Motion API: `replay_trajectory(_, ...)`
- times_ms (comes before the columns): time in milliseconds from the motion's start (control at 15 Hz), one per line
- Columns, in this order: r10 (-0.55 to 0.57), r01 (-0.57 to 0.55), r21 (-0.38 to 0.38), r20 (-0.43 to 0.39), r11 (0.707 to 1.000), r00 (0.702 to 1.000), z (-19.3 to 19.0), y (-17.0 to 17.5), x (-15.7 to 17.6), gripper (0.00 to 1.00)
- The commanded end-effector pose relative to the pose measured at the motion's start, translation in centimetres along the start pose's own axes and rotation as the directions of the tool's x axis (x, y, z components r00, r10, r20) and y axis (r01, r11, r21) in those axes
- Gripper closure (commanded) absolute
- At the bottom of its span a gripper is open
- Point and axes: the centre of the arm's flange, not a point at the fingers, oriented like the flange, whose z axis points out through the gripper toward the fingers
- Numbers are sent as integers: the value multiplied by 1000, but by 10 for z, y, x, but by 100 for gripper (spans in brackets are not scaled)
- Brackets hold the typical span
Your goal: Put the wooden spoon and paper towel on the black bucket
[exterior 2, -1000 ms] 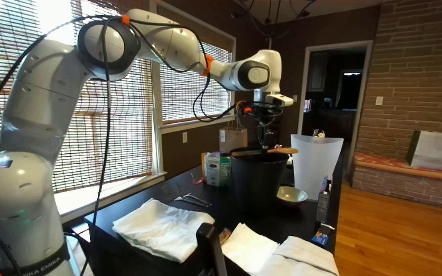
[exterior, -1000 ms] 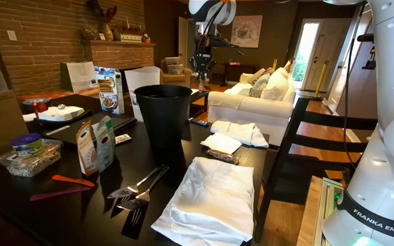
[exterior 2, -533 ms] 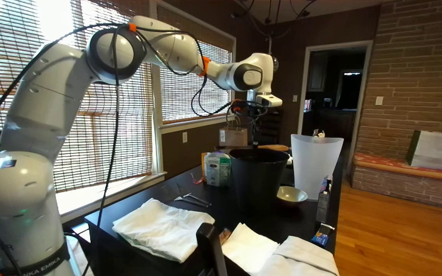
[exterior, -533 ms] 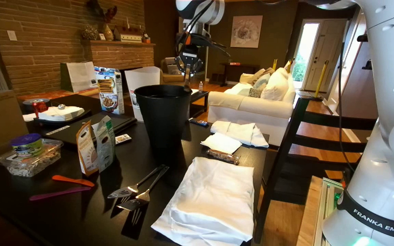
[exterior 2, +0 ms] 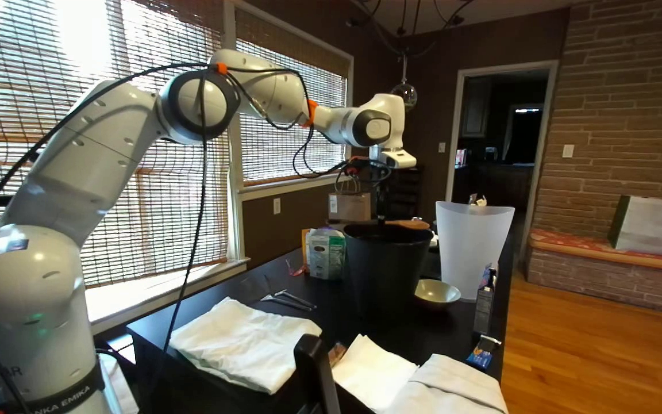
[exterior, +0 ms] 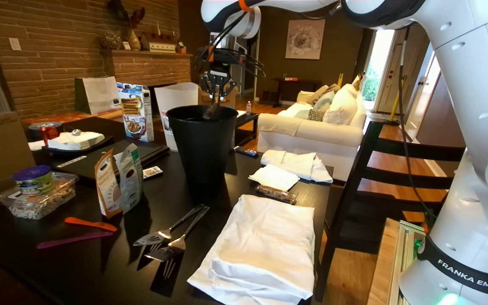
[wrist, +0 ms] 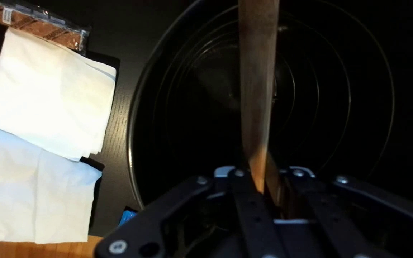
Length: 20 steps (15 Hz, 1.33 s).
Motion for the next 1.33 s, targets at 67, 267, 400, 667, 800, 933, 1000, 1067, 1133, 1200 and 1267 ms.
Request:
replay_trajectory(67, 93, -93, 53, 8, 994, 996, 7, -33, 18, 93)
replay_trajectory(267, 122, -122, 61, 5, 991, 992, 15, -41, 22, 93)
replay_trajectory(400, 132, -132, 63, 0, 989, 991, 19, -46, 23, 93)
replay_trajectory(667, 142, -141, 65, -5, 988, 990, 26, -51, 26, 93)
replay_trajectory(800, 145, -145, 65, -8, 987, 989, 28, -54, 28, 93)
replay_trajectory(933, 148, -147, 67, -10, 987, 989, 29, -55, 29, 92)
replay_trajectory(1000, 149, -148, 69, -11, 987, 989, 29, -56, 29, 92)
replay_trajectory(1067, 151, -149, 70, -15, 986, 989, 30, -57, 29, 92)
replay_trajectory(1133, 152, -151, 71, -17, 986, 988, 30, -57, 30, 92)
replay_trajectory(1200, 154, -152, 73, -19, 986, 988, 30, -58, 30, 92)
replay_trajectory(1267, 154, -152, 73, -23, 986, 988, 31, -58, 29, 92)
